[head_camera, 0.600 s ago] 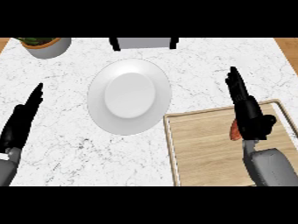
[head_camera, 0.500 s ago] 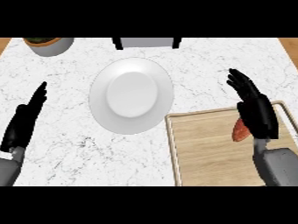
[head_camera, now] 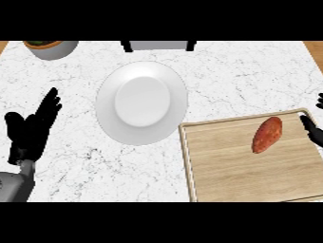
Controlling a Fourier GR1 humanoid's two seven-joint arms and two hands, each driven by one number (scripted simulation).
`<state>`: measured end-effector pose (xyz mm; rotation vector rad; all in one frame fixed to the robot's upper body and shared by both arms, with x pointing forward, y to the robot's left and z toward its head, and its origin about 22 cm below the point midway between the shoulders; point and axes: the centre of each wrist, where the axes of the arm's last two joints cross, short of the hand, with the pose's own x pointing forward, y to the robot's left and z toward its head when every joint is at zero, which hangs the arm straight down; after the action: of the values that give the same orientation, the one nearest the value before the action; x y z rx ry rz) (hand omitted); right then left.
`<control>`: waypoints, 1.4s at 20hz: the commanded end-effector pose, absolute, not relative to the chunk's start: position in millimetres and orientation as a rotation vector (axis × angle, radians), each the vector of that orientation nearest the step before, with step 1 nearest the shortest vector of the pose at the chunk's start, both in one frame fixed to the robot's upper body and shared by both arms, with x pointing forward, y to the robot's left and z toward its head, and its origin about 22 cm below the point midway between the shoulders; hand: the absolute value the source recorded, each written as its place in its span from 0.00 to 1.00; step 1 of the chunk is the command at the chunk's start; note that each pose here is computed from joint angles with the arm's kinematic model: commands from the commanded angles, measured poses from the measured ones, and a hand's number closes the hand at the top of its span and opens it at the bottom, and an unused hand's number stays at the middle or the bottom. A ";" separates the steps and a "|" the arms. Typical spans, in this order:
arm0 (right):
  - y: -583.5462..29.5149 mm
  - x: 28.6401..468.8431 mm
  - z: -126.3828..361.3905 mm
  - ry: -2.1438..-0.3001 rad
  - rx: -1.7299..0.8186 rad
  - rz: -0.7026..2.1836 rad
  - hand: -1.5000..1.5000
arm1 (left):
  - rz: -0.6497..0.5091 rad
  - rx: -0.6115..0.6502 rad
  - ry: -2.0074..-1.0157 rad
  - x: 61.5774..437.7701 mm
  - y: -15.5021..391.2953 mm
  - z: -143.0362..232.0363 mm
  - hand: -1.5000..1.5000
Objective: Pick the sweet potato from the tray and place it in the plate
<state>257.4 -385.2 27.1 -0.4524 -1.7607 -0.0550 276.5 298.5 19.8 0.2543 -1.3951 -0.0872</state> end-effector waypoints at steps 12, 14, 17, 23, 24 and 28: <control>-420.5 199.7 -3.8 -1.613 -0.510 0.322 0.00 | -0.077 0.188 -1.397 268.4 299.4 23.4 0.50; -408.7 198.2 9.3 -1.605 -0.493 0.329 0.00 | -0.097 0.184 -1.409 287.6 303.9 21.0 0.50; -404.2 215.2 27.0 -1.555 -0.496 0.388 0.00 | -0.088 0.194 -1.388 274.2 293.8 22.4 0.50; -399.2 236.2 54.8 -1.383 -0.475 0.546 0.00 | -0.086 0.179 -1.410 280.6 276.5 19.4 0.50; -361.4 206.7 32.2 -1.405 -0.455 0.541 0.00 | -0.070 0.180 -1.397 280.3 276.7 3.2 0.50; -374.8 224.7 42.9 -1.304 -0.561 0.635 0.00 | -0.088 0.178 -1.399 276.7 289.6 21.5 0.50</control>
<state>228.2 -388.6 44.2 -0.5125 -1.3703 0.5696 282.5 286.1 19.7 0.1758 -1.4016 -0.0818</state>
